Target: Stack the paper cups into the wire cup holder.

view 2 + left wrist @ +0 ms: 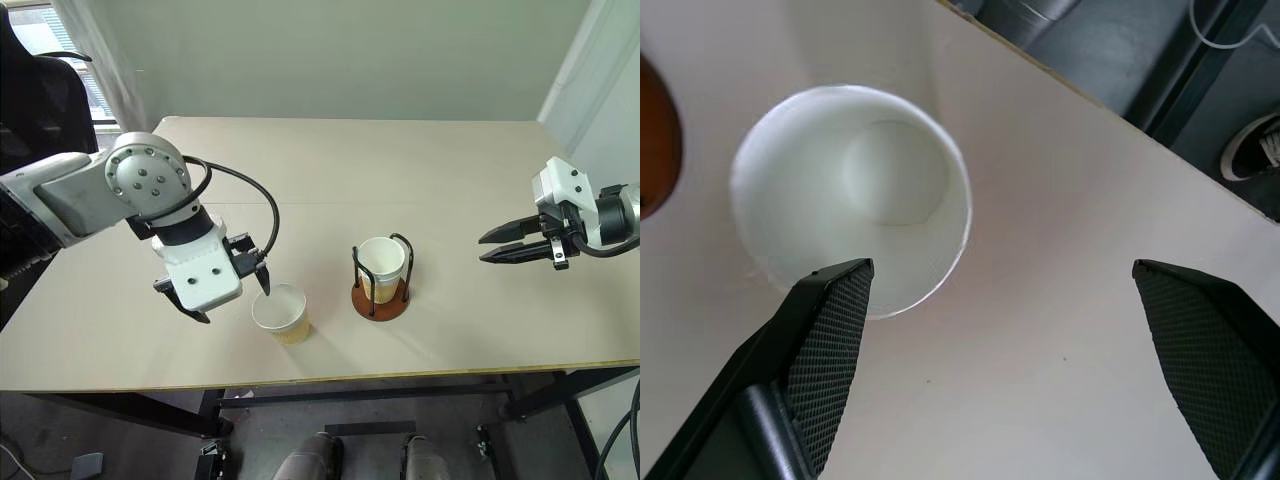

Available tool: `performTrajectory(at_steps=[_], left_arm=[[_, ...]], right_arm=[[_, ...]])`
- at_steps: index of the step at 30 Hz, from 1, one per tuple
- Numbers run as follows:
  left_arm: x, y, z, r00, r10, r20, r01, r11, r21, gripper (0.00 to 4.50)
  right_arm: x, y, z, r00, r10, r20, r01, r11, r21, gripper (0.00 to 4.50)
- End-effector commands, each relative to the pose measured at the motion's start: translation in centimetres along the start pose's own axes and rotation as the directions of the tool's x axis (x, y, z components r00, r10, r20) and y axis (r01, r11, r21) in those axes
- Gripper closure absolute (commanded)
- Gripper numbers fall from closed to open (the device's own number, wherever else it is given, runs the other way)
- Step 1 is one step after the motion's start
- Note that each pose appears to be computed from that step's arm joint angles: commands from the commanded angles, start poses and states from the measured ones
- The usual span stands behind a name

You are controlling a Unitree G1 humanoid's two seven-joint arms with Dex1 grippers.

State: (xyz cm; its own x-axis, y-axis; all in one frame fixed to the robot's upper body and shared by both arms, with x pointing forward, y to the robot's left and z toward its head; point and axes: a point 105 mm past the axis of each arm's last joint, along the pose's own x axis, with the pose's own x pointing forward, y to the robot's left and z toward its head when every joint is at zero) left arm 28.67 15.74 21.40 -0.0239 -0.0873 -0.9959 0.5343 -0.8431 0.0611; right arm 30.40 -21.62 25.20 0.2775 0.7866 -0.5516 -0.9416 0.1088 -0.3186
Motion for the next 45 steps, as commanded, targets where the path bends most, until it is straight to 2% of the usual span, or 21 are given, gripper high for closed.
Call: performTrajectory(at_steps=[1, 16, 19, 30, 31, 40, 45], left_arm=[[-0.3, 0.0, 0.0, 1.0, -0.01, -0.028, 0.011, 0.999, 0.033, 0.05], [2.4, 1.7, -0.8, 0.998, 0.001, -0.06, 0.009, 0.988, 0.155, 0.05], [2.9, 1.8, -0.9, 0.997, -0.01, -0.07, 0.023, 0.984, 0.179, 0.6], [2.1, 2.3, -2.5, 0.991, 0.002, -0.131, 0.019, 0.987, 0.158, 4.29], [2.1, 2.3, -2.6, 0.991, 0.001, -0.134, 0.02, 0.987, 0.158, 4.41], [1.4, 3.1, -2.8, 0.989, 0.025, -0.147, -0.004, 0.989, 0.147, 4.41], [-1.8, 5.2, -4.0, 0.969, 0.126, -0.211, -0.106, 0.989, 0.102, 4.41]], right_arm=[[-0.7, -0.1, 0.9, 1.0, -0.015, 0.006, 0.015, 0.999, -0.038, 3.27], [-0.6, -0.1, 1.0, 1.0, -0.023, 0.012, 0.023, 0.999, -0.045, 3.27], [-0.6, -0.1, 1.0, 1.0, -0.024, 0.013, 0.024, 0.999, -0.047, 3.27], [-0.5, -0.2, 1.0, 0.999, -0.028, 0.016, 0.029, 0.998, -0.052, 3.27], [-0.5, -0.2, 1.1, 0.999, -0.028, 0.017, 0.029, 0.998, -0.052, 3.27], [-0.4, -0.3, 1.1, 0.999, -0.027, 0.02, 0.028, 0.998, -0.052, 3.27], [-0.7, -0.5, 0.8, 0.999, -0.036, 0.01, 0.037, 0.998, -0.052, 3.27]])
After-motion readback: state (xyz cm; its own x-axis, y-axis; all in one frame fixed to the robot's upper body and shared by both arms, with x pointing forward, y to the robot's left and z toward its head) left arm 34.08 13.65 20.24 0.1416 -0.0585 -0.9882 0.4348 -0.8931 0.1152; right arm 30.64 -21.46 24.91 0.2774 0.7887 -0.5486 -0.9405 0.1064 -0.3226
